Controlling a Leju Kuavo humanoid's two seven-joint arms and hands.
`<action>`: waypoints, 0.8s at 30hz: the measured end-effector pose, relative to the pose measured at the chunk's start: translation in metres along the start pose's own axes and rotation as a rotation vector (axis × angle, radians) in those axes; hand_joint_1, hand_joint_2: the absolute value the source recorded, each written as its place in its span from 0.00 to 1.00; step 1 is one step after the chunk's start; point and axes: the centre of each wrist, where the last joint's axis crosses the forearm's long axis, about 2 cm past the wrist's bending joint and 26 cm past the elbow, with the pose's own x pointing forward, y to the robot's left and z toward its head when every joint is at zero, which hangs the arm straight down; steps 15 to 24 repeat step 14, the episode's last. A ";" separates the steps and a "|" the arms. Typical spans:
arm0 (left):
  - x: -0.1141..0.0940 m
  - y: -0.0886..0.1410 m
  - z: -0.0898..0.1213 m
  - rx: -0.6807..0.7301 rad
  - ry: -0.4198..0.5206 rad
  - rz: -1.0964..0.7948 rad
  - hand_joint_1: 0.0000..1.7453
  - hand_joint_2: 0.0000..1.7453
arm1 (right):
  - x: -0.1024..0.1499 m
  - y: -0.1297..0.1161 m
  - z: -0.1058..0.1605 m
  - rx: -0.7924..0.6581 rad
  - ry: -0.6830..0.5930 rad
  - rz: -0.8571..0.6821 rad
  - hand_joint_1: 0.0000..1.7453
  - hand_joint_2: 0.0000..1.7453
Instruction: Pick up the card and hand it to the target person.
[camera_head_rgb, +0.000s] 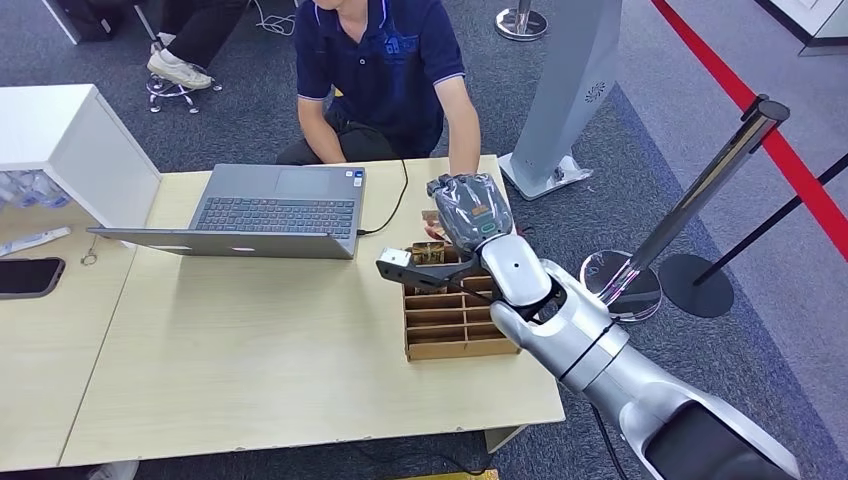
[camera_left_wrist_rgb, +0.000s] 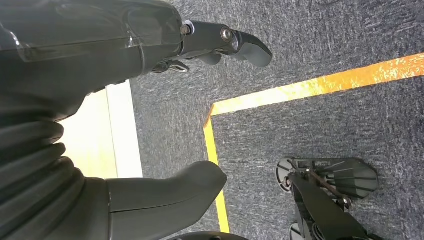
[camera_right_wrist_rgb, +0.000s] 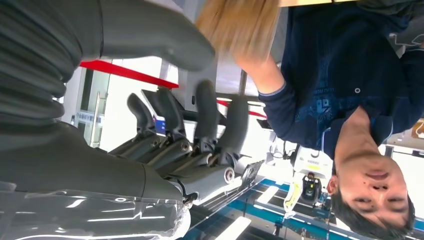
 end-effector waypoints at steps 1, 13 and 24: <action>0.000 0.000 0.000 0.000 -0.001 -0.001 0.00 1.00 | 0.001 0.001 0.000 0.002 -0.002 -0.002 0.00 1.00; -0.001 0.000 0.000 0.002 0.003 0.007 0.00 1.00 | 0.020 0.008 0.015 0.021 -0.030 -0.068 0.00 1.00; -0.001 0.000 0.000 0.002 0.003 0.007 0.00 1.00 | 0.021 0.008 0.015 0.021 -0.031 -0.071 0.00 1.00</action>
